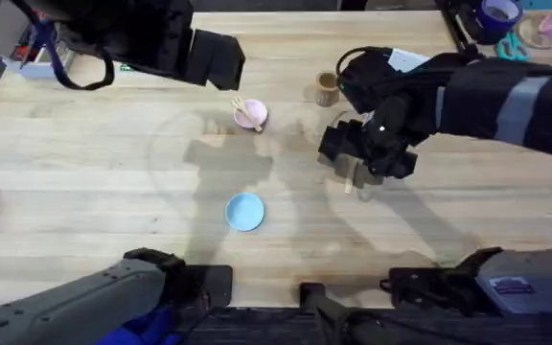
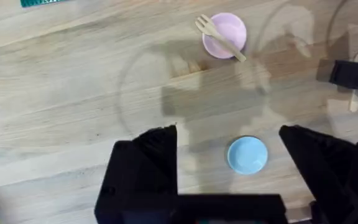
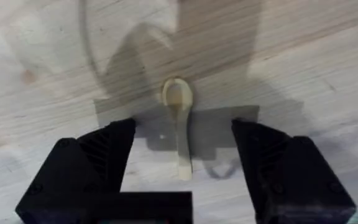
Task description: Pick up a utensil and set it on the pink plate, then put the other utensil in the container.
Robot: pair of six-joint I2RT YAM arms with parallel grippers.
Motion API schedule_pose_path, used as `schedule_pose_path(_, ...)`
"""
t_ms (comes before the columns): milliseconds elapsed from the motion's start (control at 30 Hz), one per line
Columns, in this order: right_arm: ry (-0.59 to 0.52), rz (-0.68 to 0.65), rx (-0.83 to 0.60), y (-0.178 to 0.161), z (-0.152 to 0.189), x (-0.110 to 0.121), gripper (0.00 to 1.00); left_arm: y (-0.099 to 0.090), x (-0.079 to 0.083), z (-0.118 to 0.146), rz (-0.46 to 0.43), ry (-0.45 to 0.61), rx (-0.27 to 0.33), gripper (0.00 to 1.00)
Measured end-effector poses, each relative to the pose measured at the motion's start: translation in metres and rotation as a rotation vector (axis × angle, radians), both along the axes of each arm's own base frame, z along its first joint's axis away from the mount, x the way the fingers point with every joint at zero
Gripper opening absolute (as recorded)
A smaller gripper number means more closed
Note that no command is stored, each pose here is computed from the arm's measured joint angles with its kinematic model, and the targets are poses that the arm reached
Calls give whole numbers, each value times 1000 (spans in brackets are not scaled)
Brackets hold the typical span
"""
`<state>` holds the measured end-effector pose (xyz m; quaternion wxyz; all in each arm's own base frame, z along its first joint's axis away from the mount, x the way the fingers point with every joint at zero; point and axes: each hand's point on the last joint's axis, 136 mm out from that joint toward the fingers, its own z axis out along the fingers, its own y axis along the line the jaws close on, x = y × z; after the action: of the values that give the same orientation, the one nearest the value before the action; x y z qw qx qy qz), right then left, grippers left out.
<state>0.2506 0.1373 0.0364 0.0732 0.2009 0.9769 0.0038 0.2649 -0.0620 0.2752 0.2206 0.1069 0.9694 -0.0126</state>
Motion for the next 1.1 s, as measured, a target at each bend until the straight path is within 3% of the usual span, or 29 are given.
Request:
schedule_pose_path(533, -36, 11, -26, 7, 0, 0, 751, 0, 0, 0, 0, 0, 0, 993)
schedule_pose_path(567, -37, 7, -23, 8, 0, 1, 641, 0, 0, 0, 0, 0, 0, 993)
schedule_pose_path(667, -40, 2, -20, 8, 0, 1, 472, 0, 0, 0, 0, 0, 0, 993)
schedule_pose_path(767, -41, -1, -20, 8, 0, 1, 385, 0, 0, 0, 0, 0, 0, 993)
schedule_pose_path(900, -41, -1, -23, 8, 0, 1, 338, 0, 0, 0, 0, 0, 0, 994)
schedule_pose_path(1033, -50, -6, -19, 9, 1, 3, 69, 0, 0, 0, 0, 2, 1, 993)
schedule_pose_path(1100, -53, -6, -21, 8, 1, 4, 40, 0, -2, -1, 0, 8, 2, 993)
